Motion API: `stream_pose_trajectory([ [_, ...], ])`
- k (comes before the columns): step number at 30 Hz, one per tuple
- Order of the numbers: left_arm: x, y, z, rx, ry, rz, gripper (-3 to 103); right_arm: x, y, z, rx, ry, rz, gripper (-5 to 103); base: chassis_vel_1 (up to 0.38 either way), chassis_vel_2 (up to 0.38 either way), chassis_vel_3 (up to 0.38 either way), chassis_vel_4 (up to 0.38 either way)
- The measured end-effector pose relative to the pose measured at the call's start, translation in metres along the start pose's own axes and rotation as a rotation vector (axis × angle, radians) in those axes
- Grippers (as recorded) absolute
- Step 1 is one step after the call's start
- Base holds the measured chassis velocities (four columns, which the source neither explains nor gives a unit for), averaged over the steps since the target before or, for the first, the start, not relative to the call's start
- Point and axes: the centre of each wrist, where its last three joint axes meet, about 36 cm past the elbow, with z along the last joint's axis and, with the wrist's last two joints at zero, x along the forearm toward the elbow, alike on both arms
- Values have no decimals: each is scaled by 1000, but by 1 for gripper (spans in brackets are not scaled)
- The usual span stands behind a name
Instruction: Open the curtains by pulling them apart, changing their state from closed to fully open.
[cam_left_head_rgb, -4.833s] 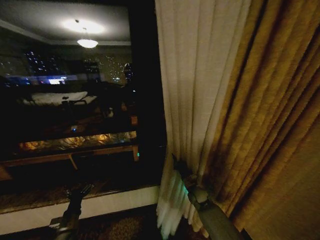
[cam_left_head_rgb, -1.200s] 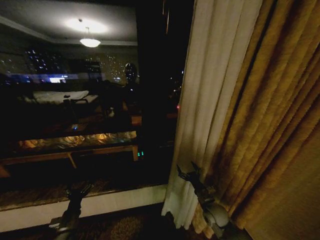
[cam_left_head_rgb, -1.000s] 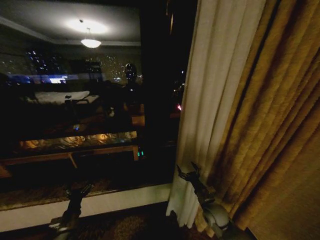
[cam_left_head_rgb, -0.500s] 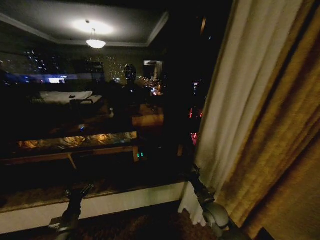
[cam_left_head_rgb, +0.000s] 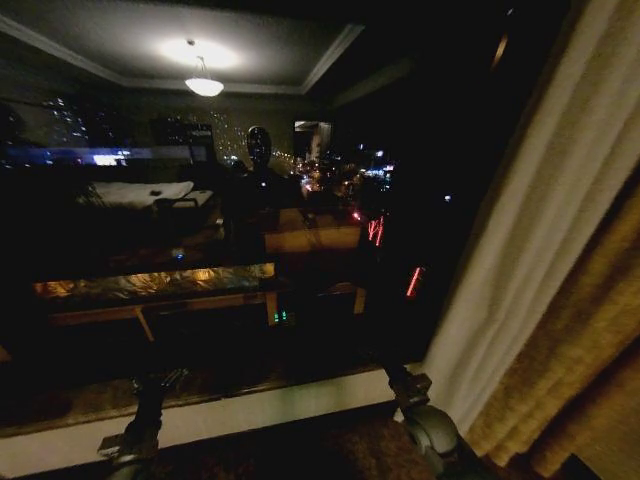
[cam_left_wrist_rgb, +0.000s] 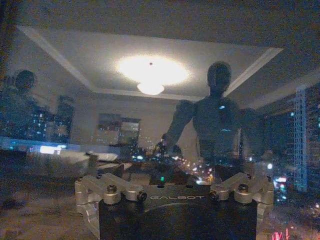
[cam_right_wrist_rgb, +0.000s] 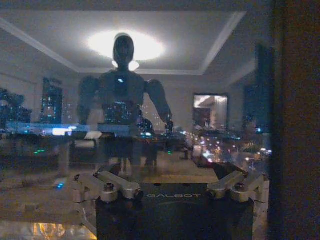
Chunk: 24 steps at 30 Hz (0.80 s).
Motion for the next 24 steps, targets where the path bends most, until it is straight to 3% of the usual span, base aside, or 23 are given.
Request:
stream_pose_trajectory([
  [24,0,0,0,0,0,0,100,0,0,0,0,0,0,100,351,353,-357,-350],
])
